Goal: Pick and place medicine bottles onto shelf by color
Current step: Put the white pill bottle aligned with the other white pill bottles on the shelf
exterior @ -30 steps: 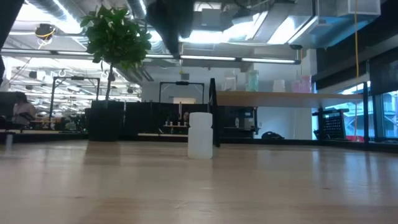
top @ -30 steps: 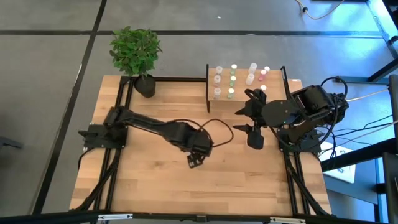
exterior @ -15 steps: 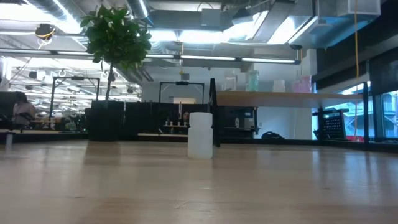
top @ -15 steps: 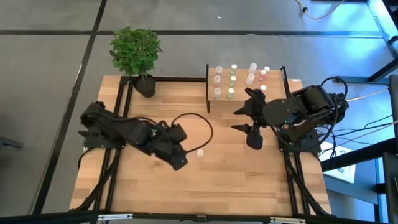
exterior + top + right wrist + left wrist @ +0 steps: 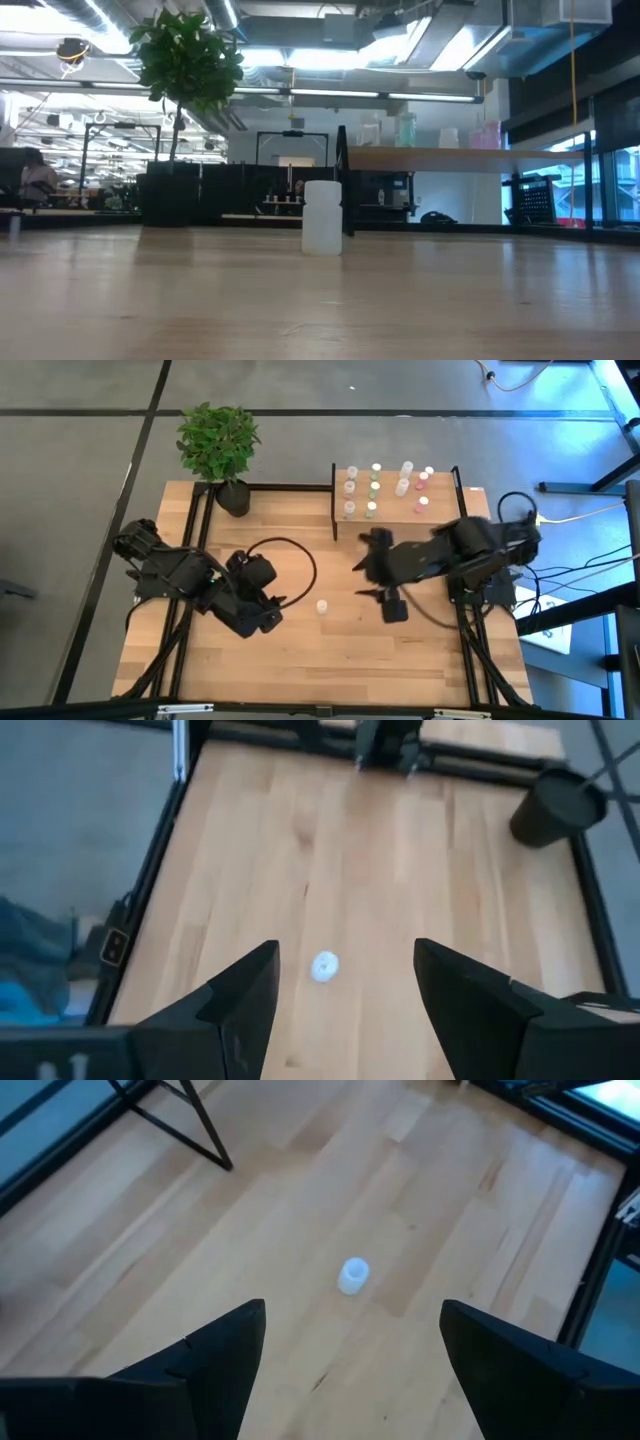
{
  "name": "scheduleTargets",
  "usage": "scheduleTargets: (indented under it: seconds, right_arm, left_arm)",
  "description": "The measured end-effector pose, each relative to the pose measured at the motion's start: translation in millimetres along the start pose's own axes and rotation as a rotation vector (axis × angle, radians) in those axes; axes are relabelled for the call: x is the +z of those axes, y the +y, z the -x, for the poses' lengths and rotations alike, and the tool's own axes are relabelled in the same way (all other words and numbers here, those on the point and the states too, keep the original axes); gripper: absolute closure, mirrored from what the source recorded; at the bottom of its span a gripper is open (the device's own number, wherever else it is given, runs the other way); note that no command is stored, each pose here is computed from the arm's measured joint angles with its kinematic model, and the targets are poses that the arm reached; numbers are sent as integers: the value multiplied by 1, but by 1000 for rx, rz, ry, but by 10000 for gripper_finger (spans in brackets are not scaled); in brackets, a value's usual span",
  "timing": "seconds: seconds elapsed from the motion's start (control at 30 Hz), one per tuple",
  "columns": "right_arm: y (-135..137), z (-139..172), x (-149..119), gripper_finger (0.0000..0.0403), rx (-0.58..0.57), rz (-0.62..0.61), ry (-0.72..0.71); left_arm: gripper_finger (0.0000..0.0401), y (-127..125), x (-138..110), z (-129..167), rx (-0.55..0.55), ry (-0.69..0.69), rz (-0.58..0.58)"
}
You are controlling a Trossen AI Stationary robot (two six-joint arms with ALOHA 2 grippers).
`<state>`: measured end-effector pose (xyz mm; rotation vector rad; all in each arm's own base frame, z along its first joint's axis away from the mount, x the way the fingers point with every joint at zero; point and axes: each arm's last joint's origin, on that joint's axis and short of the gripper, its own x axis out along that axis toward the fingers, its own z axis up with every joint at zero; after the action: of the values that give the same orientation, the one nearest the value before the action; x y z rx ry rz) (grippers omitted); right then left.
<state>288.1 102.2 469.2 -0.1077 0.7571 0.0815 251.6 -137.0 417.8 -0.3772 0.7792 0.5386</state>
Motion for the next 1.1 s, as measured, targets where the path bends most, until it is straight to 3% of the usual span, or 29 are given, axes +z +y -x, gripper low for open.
scheduleTargets:
  seconds: [0.23,0.4,0.7,0.97,1.1]
  right_arm:
    - [7,-48,2,169,-13,31,109]
    - [10,-80,0,169,48,46,190]
    - [19,-147,-6,169,89,254,295]
    - [18,-191,-16,169,91,176,382]
    - [19,-204,-15,169,87,152,351]
  left_arm:
    - [106,6,-3,9,12,-14,-9]
    - [106,16,-6,27,-13,-34,6]
    - [106,28,-11,53,-62,-135,-37]
    - [106,27,-17,60,-80,-155,-65]
    - [106,26,-17,60,-81,-156,-66]
